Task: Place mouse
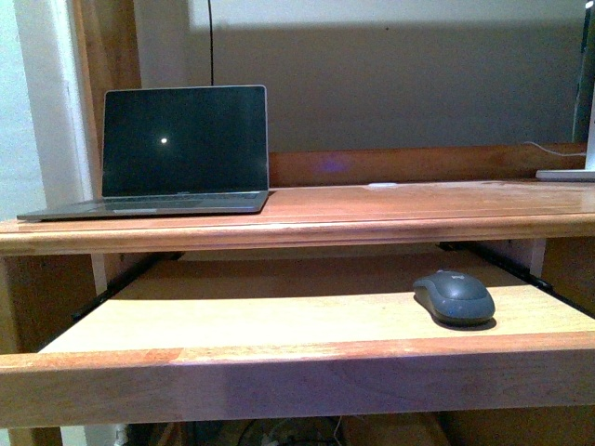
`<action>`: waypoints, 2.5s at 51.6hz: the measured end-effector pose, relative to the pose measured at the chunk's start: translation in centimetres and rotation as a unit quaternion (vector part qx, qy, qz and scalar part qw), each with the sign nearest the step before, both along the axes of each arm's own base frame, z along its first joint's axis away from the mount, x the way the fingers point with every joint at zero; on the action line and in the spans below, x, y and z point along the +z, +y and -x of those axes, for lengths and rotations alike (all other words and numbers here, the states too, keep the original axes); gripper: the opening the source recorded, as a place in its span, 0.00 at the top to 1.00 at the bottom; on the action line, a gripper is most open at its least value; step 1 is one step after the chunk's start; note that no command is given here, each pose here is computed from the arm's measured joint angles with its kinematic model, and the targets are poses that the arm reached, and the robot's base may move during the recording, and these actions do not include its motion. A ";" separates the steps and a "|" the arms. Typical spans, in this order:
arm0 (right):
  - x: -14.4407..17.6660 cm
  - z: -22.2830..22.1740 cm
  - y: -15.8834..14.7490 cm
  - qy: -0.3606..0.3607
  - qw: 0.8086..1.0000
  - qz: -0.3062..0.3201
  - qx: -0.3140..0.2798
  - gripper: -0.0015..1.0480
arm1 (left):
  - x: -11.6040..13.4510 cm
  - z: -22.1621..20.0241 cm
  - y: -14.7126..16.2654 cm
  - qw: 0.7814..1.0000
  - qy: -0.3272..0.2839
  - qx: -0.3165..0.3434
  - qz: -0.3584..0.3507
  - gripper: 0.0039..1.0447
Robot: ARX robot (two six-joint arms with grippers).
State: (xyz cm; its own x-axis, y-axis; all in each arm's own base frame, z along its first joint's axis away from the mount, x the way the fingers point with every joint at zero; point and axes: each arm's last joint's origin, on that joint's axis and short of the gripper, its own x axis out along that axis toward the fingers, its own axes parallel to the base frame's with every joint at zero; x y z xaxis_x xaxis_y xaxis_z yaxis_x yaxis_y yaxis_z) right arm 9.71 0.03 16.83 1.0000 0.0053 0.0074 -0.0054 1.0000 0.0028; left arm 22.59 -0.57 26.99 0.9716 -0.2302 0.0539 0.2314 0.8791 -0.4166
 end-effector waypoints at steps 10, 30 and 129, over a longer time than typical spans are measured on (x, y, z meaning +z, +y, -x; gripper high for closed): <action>1.1 -1.8 1.3 0.070 0.996 0.009 0.059 0.07 | -3.9 7.2 0.6 0.978 0.012 0.118 -0.171 0.52; 12.4 -12.1 7.4 -0.010 0.995 0.011 0.096 0.07 | -7.0 9.2 0.6 0.971 0.003 0.120 -0.207 0.98; 22.6 -18.7 12.7 0.092 0.989 0.011 0.113 0.47 | -10.3 12.8 0.6 0.970 0.000 0.121 -0.210 0.07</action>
State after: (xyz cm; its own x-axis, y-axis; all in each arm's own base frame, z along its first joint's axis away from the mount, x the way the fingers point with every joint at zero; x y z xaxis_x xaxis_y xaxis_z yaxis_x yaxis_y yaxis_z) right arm 28.41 12.77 39.47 0.9574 0.2273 -0.1781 -0.2304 0.9731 0.0034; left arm 9.75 0.02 16.66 1.0000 0.0019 0.0051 -0.0019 1.0000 -0.0090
